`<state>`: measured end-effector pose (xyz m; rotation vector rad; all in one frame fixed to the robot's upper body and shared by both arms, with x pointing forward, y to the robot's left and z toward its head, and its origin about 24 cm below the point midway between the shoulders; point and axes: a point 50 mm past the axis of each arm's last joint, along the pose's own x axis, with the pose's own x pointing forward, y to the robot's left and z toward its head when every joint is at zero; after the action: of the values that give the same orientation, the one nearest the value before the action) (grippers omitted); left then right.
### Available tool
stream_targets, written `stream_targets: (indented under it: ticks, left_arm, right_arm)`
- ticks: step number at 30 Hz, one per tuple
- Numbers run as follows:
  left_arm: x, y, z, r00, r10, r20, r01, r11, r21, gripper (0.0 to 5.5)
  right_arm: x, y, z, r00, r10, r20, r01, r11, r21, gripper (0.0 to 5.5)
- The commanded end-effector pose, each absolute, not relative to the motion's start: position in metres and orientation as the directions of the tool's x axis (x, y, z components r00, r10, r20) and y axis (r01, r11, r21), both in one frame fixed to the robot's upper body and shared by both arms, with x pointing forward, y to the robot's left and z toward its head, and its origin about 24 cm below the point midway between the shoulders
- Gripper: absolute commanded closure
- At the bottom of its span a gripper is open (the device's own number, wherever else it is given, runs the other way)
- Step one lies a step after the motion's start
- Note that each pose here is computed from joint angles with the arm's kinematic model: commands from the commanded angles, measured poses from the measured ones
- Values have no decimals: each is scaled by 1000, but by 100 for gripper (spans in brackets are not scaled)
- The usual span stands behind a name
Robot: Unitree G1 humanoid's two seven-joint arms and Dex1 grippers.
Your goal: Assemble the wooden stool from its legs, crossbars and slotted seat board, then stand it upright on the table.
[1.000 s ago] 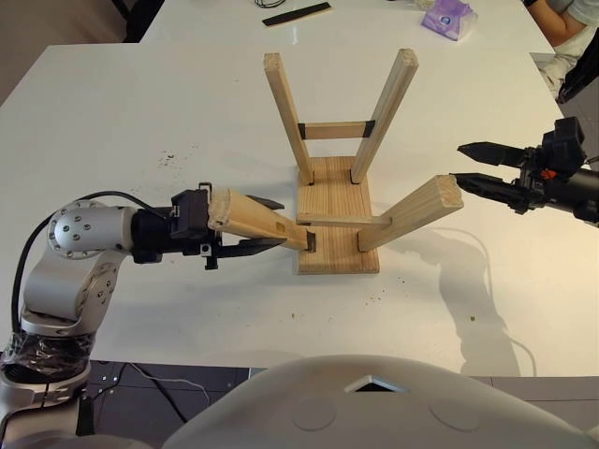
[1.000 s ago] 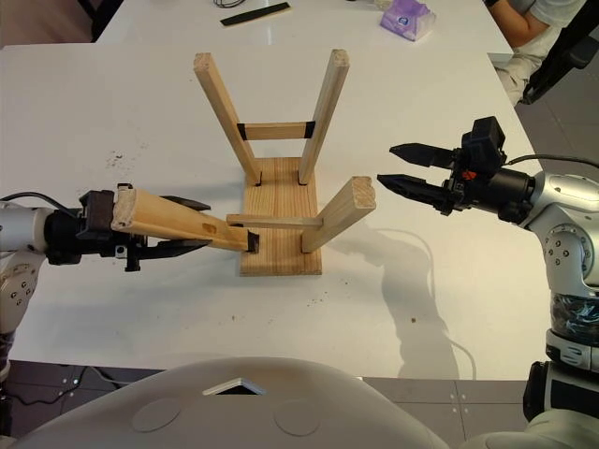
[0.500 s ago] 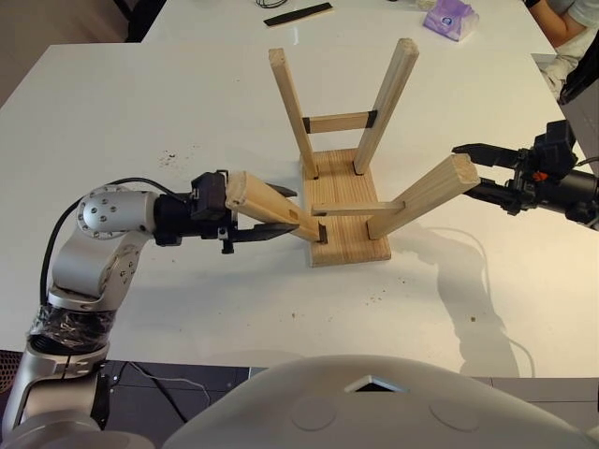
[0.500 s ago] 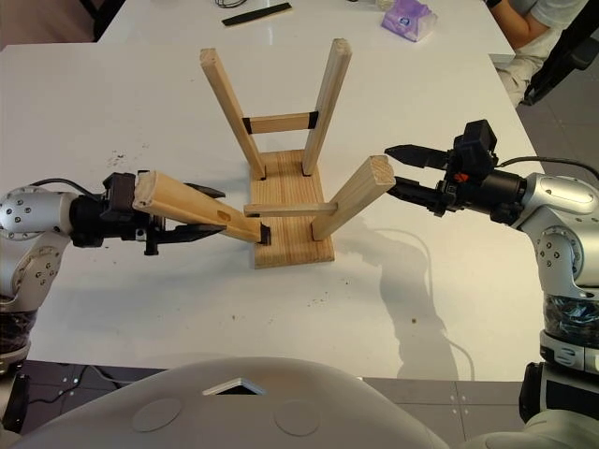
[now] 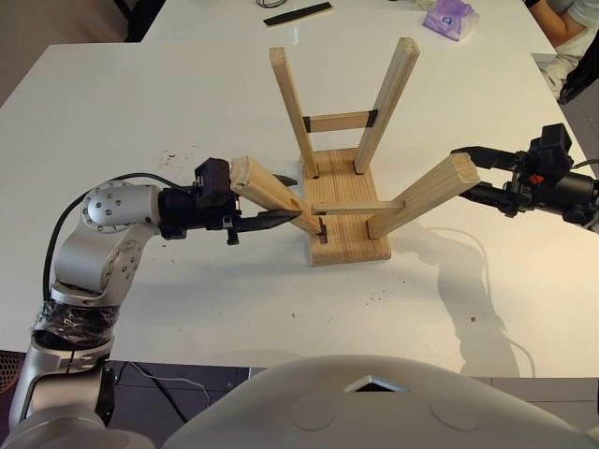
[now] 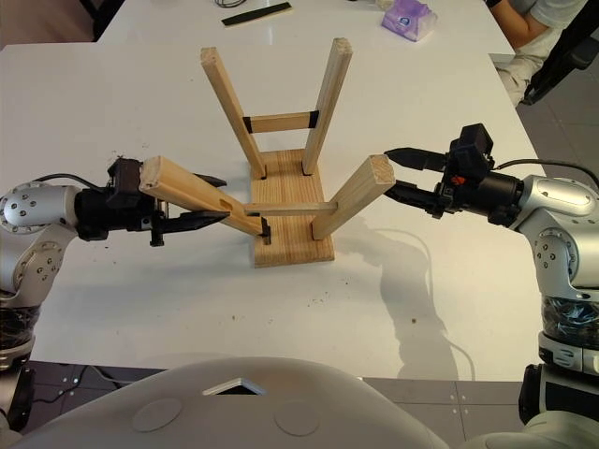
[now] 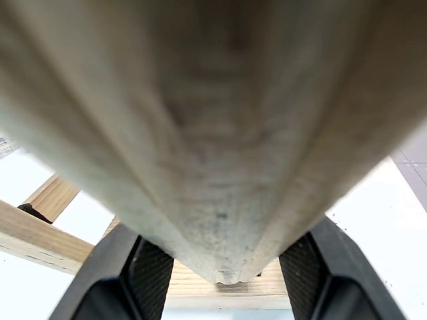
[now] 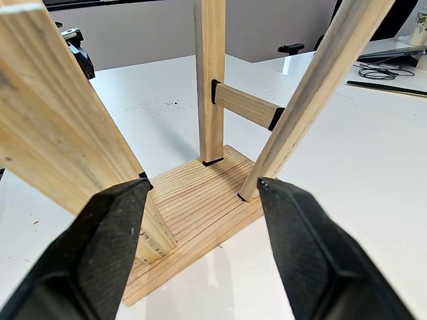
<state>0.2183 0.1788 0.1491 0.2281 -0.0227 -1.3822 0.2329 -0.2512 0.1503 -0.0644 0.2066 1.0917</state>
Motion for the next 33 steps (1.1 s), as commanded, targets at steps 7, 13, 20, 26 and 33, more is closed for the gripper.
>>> stream_targets:
  ticks: [7,13,20,26,33]
  left_arm:
    - [204,175,138,133,-972,-191,986,110,127,346]
    - [204,180,122,149,-944,-296,987,124,100,346]
    - [215,166,114,153,-914,-377,985,170,-13,346]
    - [220,160,94,166,-849,-502,965,244,-94,346]
    - [235,166,69,239,-785,-571,919,373,-128,346]
  right_arm:
    - [228,-249,147,441,873,-209,-887,460,48,251]
    - [226,-248,145,443,871,-212,-885,463,50,251]
    - [227,-245,144,436,875,-211,-889,456,52,251]
    - [228,-237,144,418,887,-198,-899,435,51,251]
    - [231,-234,152,432,889,-151,-897,441,26,251]
